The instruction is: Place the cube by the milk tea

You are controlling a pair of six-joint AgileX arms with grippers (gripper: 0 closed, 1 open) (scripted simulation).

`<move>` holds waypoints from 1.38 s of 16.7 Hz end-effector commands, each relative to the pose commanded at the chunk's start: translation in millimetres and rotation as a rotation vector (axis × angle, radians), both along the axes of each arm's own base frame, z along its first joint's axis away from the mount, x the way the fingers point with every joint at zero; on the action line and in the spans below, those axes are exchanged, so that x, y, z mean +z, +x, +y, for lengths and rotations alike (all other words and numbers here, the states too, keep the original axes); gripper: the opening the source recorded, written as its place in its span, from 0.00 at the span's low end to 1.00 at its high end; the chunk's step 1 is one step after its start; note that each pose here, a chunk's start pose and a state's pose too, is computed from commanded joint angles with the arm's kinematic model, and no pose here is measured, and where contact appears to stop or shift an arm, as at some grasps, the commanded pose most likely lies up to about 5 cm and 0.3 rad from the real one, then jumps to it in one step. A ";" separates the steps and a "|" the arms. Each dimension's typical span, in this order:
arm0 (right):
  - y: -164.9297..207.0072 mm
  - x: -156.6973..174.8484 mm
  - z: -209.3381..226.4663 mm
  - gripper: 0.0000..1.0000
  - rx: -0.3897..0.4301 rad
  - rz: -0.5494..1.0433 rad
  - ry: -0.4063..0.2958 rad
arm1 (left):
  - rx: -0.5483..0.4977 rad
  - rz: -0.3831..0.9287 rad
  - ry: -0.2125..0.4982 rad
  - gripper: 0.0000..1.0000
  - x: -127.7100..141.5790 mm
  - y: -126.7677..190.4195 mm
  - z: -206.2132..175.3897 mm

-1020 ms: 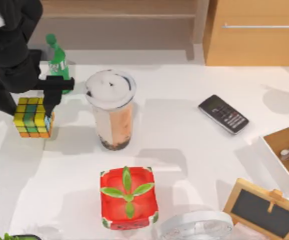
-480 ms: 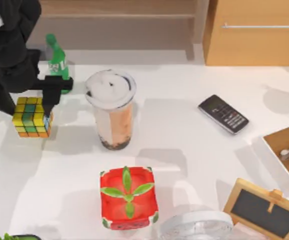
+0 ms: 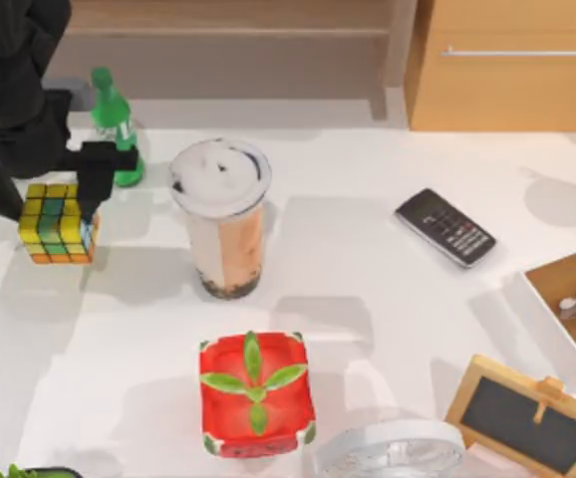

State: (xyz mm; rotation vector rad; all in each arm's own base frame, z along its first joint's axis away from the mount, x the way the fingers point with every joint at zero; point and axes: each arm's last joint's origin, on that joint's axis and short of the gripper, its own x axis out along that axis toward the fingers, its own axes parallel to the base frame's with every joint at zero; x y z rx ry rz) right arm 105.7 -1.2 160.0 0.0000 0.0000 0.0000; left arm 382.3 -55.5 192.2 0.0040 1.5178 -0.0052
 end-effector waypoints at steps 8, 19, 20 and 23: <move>0.0 0.0 0.0 1.00 0.000 0.000 0.000 | -0.002 -0.009 -0.008 0.00 -6.0 0.2 -3.4; 0.0 0.0 0.0 1.00 0.000 0.000 0.000 | -0.014 0.053 -0.005 0.15 -27.8 -2.8 -9.2; 0.0 0.0 0.0 1.00 0.000 0.000 0.000 | -0.014 0.053 -0.005 0.23 -27.8 -2.8 -9.2; 0.0 0.0 0.0 1.00 0.000 0.000 0.000 | -0.014 0.053 -0.005 0.45 -27.8 -2.8 -9.2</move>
